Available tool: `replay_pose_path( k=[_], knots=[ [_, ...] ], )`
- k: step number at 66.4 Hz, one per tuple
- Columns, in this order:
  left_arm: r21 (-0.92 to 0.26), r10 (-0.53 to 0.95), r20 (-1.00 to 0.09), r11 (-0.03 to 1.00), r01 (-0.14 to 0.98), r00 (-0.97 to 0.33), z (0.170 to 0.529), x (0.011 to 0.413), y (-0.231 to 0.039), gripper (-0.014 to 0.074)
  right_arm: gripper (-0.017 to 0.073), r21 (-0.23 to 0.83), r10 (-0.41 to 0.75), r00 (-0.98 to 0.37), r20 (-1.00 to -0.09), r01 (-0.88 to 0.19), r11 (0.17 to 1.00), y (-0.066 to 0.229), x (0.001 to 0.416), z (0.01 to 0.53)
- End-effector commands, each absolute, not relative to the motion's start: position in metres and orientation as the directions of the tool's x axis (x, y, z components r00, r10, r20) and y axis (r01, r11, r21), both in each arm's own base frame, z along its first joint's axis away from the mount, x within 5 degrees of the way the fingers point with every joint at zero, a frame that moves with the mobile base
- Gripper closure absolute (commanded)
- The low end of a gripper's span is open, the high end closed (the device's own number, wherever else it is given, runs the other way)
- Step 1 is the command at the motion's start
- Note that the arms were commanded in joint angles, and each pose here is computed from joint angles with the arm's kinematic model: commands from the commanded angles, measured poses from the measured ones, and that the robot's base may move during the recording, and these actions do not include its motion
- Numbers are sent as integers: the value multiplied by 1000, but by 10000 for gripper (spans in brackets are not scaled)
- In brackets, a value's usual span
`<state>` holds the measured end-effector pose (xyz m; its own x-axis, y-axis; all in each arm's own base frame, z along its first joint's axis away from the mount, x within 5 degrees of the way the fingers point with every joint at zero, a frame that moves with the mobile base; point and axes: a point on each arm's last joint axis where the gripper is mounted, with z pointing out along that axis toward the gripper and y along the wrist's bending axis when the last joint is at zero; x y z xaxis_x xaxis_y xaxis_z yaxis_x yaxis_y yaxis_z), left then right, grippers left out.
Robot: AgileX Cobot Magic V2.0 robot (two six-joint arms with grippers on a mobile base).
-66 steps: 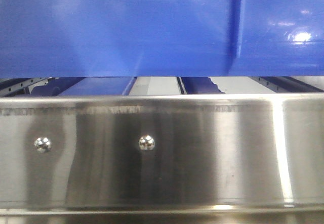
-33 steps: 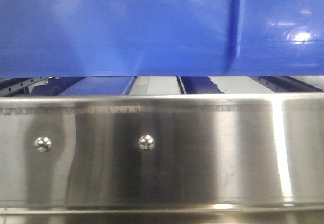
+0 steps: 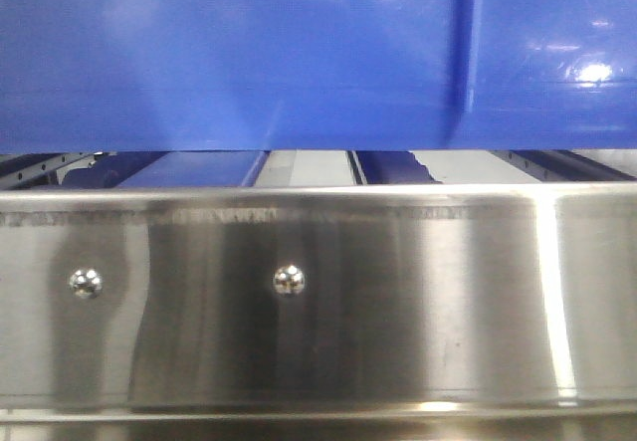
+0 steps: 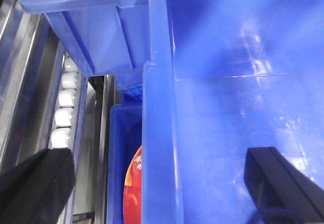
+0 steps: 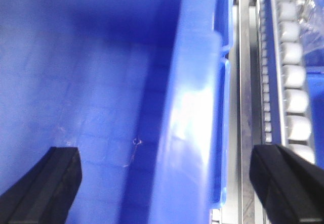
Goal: Move blue bin to conveyor side
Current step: 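Pull the blue bin off the roller shelf toward the robot with both grippers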
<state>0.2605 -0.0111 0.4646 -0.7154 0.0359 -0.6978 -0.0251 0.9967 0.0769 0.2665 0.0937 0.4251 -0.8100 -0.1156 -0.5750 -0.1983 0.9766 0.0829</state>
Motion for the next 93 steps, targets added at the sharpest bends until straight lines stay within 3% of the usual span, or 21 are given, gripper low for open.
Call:
replay_pose_path(
  k=[1,31,42,93],
  knots=[
    [77,40,-701,997,-19,-712,460,270,-14,14,1,74,-114,-799,-590,-195,978,93,267,427],
    [51,2,-667,998,-42,-745,447,276,7,14,1,76,-112,-791,-602,-196,978,93,268,427],
    [-4,14,-687,1000,23,-727,446,281,4,14,1,76,-112,-791,-602,-196,978,93,268,427],
    [-16,9,-610,1000,23,-792,416,312,4,14,1,77,-110,-785,-609,-197,977,94,269,427]
  ],
)
